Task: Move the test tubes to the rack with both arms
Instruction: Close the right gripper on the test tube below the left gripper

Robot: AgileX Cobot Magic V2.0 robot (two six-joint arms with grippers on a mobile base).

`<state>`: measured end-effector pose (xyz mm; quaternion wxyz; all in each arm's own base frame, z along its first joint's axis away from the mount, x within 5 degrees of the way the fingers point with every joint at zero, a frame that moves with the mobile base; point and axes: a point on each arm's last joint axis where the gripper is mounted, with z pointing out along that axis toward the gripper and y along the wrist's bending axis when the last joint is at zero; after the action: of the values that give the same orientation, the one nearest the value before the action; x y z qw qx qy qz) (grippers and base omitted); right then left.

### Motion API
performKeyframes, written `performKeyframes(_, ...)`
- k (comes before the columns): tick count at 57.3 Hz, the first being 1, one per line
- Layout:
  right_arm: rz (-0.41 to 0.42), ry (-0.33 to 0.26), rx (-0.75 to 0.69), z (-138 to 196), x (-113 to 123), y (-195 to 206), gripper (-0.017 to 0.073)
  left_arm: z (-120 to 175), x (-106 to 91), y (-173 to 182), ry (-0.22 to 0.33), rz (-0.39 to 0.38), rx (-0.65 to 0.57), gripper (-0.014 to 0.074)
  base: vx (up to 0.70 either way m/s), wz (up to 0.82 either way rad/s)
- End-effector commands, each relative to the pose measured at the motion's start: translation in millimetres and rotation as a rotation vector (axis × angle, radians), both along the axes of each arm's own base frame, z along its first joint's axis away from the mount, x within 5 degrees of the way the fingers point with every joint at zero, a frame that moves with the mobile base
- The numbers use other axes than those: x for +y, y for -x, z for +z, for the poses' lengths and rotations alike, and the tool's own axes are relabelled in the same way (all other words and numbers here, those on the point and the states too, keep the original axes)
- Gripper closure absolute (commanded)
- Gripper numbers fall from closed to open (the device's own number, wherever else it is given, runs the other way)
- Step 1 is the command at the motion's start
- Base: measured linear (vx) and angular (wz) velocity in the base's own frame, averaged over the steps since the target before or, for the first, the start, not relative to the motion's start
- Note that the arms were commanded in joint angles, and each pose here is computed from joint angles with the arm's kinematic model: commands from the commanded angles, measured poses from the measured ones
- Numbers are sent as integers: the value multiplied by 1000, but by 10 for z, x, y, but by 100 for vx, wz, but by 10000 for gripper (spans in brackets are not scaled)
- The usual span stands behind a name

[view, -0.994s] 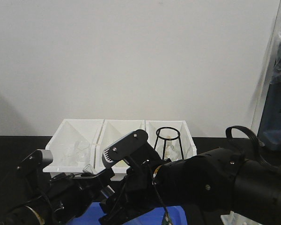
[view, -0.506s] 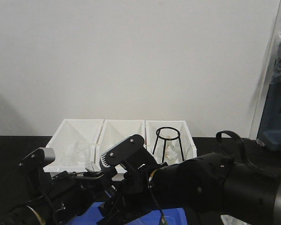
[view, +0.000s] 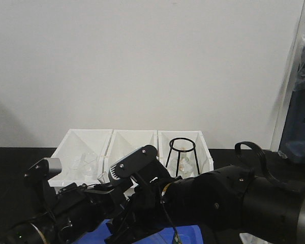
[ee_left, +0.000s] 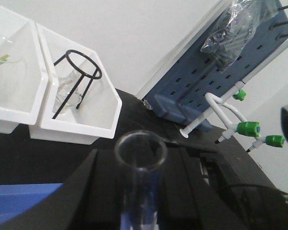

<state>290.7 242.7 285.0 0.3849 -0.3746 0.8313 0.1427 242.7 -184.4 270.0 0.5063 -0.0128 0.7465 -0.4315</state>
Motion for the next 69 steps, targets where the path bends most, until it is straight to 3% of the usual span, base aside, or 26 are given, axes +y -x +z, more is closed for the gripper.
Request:
performKeyframes(1, -16, -89, -107, 297, -15, -7, 76, 307, -20, 38, 104, -35, -133, 598, 0, 0)
performKeyframes(11, -13, -81, -103, 290, -17, -4, 82, 300, -19, 37, 95, -35, -131, 598, 0, 0)
performKeyframes(21, -8, -76, -111, 315, -27, 5, 82, 230, -12, 27, 23, -27, -94, 598, 0, 0)
performKeyframes(51, 2, -66, -113, 418, -83, 78, 87, 223, -13, 24, 23, -25, -90, 598, 0, 0)
performKeyframes(69, 5, -57, -119, 437, -97, 91, 200, 233, -14, 24, 31, -27, -98, 598, 0, 0)
